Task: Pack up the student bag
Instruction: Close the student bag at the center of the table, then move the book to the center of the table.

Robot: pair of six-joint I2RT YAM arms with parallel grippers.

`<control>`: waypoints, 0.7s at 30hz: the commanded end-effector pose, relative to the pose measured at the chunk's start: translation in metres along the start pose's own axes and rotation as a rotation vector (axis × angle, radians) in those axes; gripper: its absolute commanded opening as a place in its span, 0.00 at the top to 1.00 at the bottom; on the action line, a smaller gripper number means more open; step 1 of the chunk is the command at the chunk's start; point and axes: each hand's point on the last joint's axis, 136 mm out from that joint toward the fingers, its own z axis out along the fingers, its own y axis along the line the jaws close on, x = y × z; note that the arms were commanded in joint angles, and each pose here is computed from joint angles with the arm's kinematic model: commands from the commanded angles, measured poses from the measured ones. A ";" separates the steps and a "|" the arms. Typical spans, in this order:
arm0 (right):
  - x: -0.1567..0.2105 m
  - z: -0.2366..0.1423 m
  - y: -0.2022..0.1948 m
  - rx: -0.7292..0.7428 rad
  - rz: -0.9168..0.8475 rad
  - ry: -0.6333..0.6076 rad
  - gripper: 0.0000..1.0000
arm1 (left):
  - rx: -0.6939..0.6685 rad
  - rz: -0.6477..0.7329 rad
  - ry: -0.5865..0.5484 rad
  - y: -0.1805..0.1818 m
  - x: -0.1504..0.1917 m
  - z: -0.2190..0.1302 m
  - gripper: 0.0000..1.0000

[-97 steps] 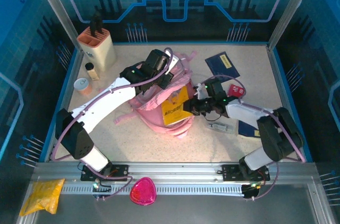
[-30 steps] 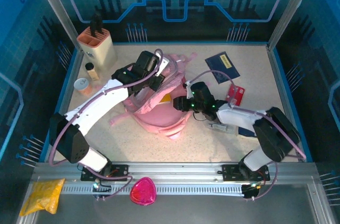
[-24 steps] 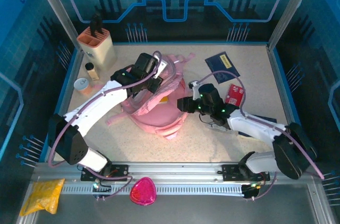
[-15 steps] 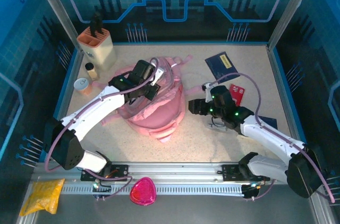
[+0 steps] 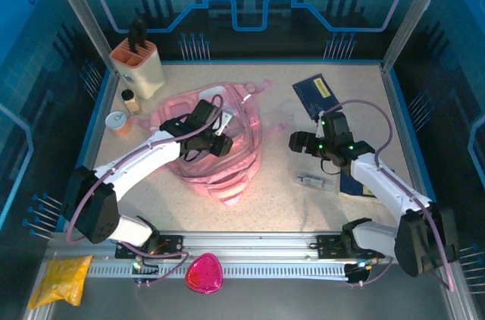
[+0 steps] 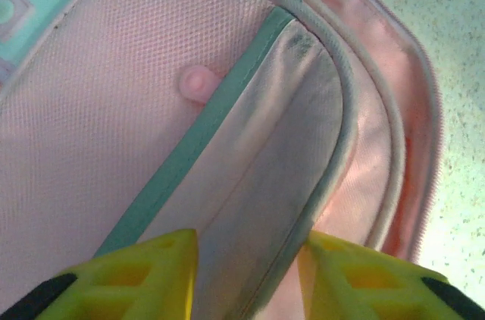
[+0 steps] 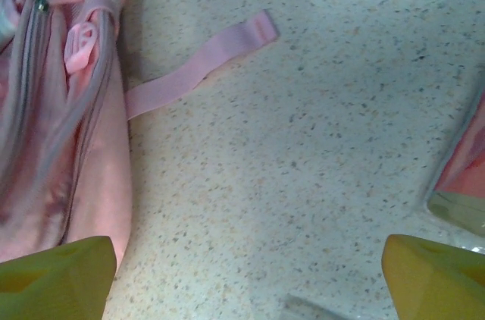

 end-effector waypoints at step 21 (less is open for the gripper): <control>-0.133 0.108 -0.050 0.045 0.248 0.098 0.06 | 0.216 -0.429 -0.347 -0.082 -0.056 -0.013 0.24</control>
